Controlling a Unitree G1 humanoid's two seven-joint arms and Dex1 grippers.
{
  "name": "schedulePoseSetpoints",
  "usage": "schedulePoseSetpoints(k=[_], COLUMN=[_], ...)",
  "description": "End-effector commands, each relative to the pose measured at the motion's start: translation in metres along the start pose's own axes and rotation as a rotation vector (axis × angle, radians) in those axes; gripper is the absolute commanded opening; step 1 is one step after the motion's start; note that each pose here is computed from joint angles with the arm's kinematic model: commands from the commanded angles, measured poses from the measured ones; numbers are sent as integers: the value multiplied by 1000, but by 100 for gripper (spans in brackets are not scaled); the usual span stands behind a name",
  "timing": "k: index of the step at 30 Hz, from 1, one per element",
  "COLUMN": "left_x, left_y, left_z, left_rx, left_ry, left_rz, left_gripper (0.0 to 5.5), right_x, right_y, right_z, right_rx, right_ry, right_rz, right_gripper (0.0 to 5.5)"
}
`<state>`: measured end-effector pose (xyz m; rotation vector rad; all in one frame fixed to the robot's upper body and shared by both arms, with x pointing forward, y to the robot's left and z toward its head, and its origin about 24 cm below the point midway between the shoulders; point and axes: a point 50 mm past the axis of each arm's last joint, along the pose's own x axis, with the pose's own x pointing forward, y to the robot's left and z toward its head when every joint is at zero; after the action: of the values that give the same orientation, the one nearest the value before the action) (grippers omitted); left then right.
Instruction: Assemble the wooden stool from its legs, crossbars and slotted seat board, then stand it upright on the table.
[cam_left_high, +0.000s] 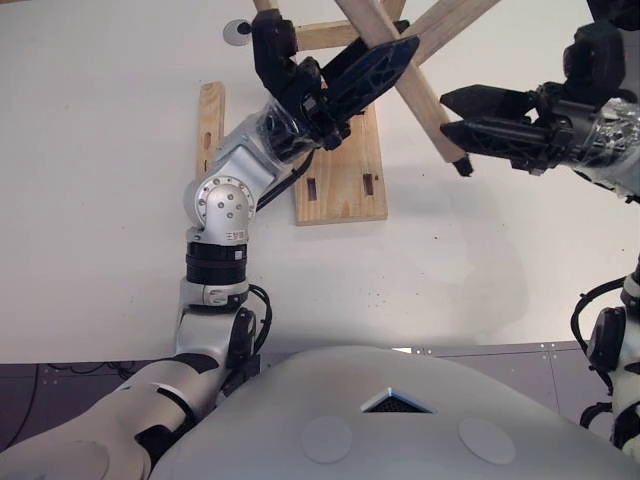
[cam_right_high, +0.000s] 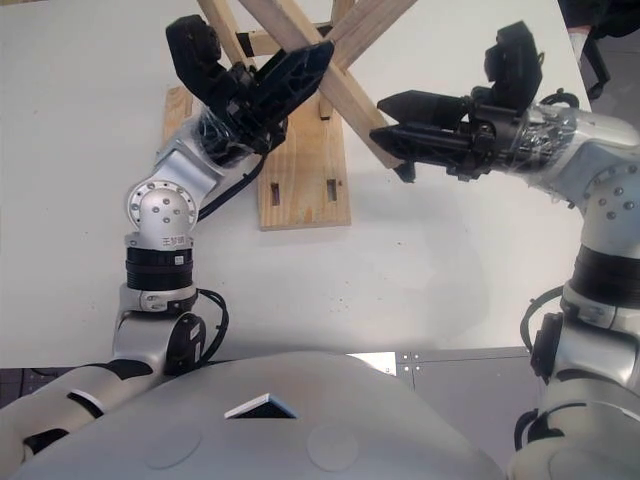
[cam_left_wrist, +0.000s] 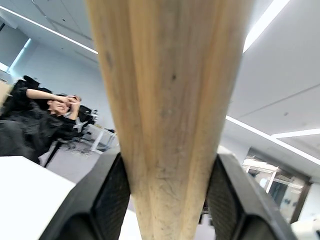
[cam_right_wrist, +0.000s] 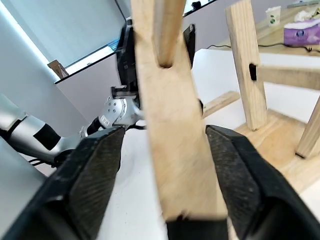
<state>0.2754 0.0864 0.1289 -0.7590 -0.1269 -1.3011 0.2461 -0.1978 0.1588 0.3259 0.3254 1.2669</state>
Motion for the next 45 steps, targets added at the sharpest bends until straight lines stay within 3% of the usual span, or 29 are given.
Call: schedulePoseSetpoints(k=[1, 8, 18, 32, 45], left_x=[-27, -72, -105, -107, -111], left_y=[9, 4, 16, 1, 6], left_z=[19, 46, 35, 53, 26], left_rx=[103, 278, 336, 402, 392], left_ry=[68, 206, 385, 456, 535], left_rz=[50, 71, 143, 92, 79], left_gripper=[202, 202, 202, 201, 201], right_x=[-2, -16, -16, -16, -12], right_y=[0, -9, -11, -12, -16], right_z=[-13, -46, -64, -70, -74], right_rx=[-32, -5, 28, 43, 39], right_ry=[-13, 8, -6, -24, -10], right_rz=[-48, -168, -220, -249, -254], right_gripper=[331, 331, 331, 331, 331])
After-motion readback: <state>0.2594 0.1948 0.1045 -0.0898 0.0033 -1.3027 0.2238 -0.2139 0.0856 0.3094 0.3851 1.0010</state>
